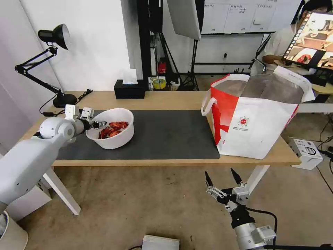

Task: Pick up the trash from the table and place it into the takeout bag.

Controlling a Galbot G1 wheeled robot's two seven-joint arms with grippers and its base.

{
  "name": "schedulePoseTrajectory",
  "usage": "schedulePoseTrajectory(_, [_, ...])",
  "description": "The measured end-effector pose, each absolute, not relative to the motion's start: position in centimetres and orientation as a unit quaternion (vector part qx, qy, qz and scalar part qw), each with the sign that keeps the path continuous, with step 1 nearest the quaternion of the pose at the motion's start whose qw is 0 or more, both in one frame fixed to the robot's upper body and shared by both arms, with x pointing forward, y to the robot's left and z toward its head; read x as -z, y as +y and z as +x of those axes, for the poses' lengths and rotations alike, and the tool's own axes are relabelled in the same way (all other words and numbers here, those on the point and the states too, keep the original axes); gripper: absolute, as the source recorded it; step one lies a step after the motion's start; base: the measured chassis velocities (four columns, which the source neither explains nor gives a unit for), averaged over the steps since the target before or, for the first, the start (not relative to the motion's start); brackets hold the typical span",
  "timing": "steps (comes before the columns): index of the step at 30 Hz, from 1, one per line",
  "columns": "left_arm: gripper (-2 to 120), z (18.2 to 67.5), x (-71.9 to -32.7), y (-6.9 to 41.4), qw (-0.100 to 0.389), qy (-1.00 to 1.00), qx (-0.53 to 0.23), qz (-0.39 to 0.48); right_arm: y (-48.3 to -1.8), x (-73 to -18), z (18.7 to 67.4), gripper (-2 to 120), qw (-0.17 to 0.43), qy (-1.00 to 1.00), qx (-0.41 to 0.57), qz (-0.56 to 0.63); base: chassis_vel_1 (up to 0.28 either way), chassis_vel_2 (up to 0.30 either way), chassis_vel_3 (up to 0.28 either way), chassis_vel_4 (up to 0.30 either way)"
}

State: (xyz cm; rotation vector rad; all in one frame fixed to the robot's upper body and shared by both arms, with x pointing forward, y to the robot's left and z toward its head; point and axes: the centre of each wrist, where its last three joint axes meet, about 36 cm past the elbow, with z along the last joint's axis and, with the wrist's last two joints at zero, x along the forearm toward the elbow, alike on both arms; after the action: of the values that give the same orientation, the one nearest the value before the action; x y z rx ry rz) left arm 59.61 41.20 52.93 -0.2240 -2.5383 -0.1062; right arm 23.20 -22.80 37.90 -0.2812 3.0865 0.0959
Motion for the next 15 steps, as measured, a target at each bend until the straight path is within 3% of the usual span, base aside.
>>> schedulePoseTrajectory(5, [19, 59.2, -52.9, 41.3, 0.287, -0.953, 0.038, -0.086, -22.8, -37.9, 23.2, 100, 0.020, 0.995, -0.031, -0.091, 0.000, 0.000, 0.000, 0.000])
schedulePoseTrajectory(8, [5, 58.8, -52.9, 41.2, 0.284, -0.954, 0.036, -0.089, -22.8, -37.9, 23.2, 100, 0.020, 0.995, -0.031, -0.091, 0.000, 0.000, 0.000, 0.000])
schedulePoseTrajectory(15, [0, 58.1, -53.3, 41.0, 0.279, -0.954, 0.031, -0.104, -22.8, -37.9, 23.2, 100, 0.020, 0.995, -0.031, -0.091, 0.000, 0.000, 0.000, 0.000])
